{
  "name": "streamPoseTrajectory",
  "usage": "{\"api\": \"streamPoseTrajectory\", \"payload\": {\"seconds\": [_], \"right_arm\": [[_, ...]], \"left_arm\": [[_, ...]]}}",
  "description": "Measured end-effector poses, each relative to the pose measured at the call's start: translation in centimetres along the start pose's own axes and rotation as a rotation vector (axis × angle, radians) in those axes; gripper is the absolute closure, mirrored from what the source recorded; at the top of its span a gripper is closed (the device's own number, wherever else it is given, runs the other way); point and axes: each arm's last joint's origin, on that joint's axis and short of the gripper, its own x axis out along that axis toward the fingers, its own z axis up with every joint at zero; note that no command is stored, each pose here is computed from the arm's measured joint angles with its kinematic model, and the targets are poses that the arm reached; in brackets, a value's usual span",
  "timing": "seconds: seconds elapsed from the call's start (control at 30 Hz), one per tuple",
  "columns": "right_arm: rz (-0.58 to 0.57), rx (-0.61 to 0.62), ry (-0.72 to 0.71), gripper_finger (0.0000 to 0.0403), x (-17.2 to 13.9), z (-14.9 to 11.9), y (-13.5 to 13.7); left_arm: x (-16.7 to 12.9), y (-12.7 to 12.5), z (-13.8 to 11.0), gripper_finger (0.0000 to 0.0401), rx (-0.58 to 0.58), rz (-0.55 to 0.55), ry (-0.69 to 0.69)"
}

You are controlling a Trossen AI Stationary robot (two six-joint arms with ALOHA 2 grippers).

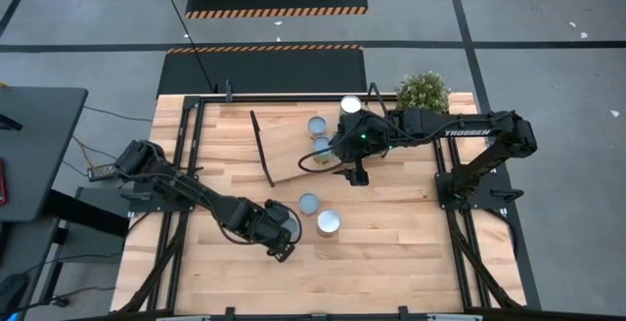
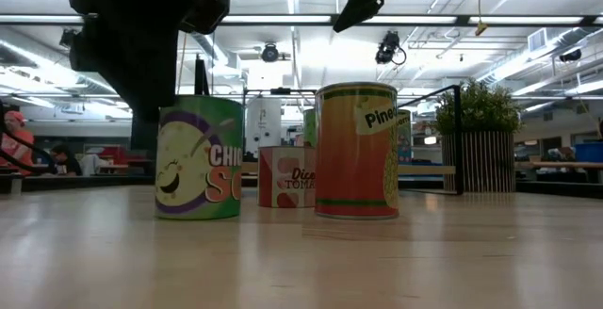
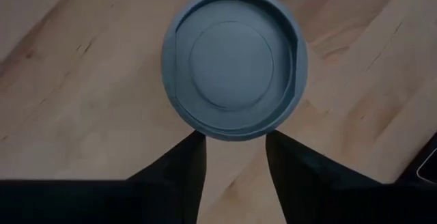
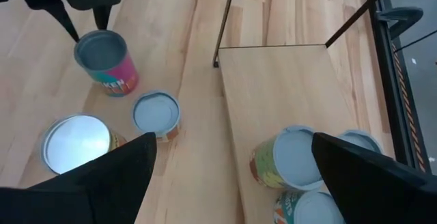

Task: Pick and place cans onto a shelf
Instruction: Adjust the pink can on the table

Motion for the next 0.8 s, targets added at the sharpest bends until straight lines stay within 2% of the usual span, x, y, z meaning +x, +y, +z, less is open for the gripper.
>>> {"api": "streamPoseTrajectory", "payload": {"seconds": [0.23, 0.37, 0.47, 0.6, 0.73, 0.8], "right_arm": [[0.031, 0.033, -0.01, 0.0004, 0.1, 0.1, 0.2], [0.038, 0.021, -0.035, 0.0004, 0.1, 0.4, 0.7], [0.034, 0.032, -0.096, 0.0004, 0.1, 1.1, 0.9], [0.024, 0.042, -0.161, 0.0004, 0.0, 1.7, 1.0], [0.007, 0.048, -0.154, 0.0004, 0.1, 1.6, 0.7], [0.008, 0.052, -0.117, 0.0004, 0.3, 1.1, 0.6]], "left_arm": [[0.0, 0.0, 0.0, 0.0243, -0.006, 0.001, -0.005], [0.0, 0.1, 0.3, 0.0223, -0.003, 0.005, -0.022], [0.3, 0.4, 1.4, 0.0211, 0.013, 0.019, -0.053], [0.6, 0.8, 3.1, 0.0215, 0.019, 0.045, -0.165], [0.9, 1.0, 4.5, 0.0228, -0.003, 0.031, -0.213], [0.8, 1.1, 4.9, 0.0235, 0.001, -0.003, -0.171]]}}
